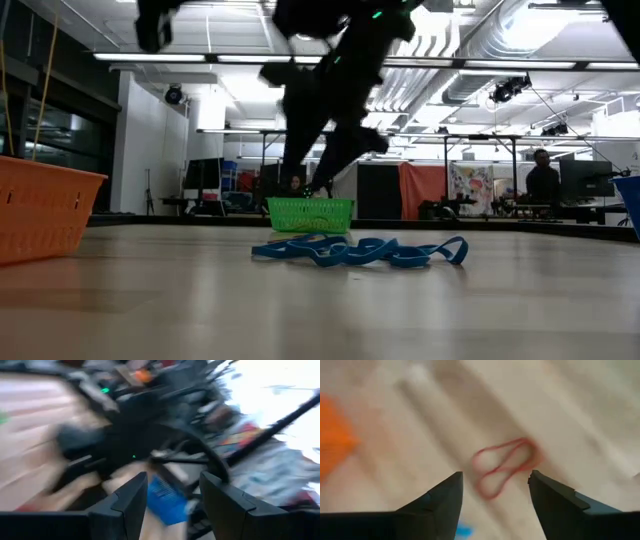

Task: Sort rubber bands into baskets
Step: Put the red rubber band into the blue bin

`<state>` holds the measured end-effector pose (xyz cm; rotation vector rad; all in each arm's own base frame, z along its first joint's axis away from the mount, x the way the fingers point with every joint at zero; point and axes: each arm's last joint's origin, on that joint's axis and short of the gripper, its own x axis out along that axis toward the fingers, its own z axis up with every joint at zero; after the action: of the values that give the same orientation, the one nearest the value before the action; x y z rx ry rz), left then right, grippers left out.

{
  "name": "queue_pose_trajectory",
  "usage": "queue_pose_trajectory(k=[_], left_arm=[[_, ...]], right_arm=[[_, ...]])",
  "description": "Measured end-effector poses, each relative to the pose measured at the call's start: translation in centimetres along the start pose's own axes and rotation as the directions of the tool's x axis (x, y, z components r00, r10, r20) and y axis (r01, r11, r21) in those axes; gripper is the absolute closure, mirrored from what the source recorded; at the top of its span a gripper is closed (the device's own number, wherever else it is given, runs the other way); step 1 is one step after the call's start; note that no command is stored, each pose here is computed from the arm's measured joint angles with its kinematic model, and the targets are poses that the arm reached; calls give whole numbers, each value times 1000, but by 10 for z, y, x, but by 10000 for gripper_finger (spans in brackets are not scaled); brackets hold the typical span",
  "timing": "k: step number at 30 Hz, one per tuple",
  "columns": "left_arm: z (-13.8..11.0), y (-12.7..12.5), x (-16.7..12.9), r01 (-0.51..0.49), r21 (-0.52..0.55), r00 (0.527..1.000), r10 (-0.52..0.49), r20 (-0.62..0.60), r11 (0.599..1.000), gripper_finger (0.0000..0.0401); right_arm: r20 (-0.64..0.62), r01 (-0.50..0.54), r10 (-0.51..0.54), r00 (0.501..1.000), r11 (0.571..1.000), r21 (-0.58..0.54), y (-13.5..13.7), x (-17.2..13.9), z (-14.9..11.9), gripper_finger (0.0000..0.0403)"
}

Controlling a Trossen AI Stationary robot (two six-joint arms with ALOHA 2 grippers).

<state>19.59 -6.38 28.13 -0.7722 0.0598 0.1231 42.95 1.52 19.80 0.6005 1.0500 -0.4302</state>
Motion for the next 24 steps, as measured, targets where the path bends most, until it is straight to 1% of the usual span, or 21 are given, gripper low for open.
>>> queue_pose_trajectory(k=[2,4,7,10,14,17,20,22,24], left_arm=[[4,-6,-1,74,12,997,-74,28,997,226],[6,-9,-3,102,21,994,-102,46,995,226],[6,-11,-7,107,13,994,-107,34,994,227],[4,-12,-11,114,-6,993,-114,17,993,227],[3,-14,-17,120,-20,993,-120,-14,993,227],[0,-8,-20,62,-50,995,-66,-70,997,227],[-4,-3,-24,-4,-89,988,-10,-156,996,226],[-11,6,-26,-103,-91,972,81,-220,990,226],[-18,17,-28,-211,-90,945,179,-275,973,226]], right_arm=[[-25,61,-62,998,998,-23,-3,11,11,195],[-44,93,-94,995,995,-44,-2,18,18,200],[-70,113,-119,990,991,-77,0,29,24,206],[-70,114,-121,990,989,-97,4,38,27,211],[-70,125,-132,989,987,-97,5,42,28,218],[-70,173,-180,981,981,-91,1,44,26,222],[-83,191,-201,976,975,-117,-3,45,26,222],[-84,184,-196,977,975,-127,-4,39,28,222],[-90,171,-187,978,971,-165,0,29,27,222]])
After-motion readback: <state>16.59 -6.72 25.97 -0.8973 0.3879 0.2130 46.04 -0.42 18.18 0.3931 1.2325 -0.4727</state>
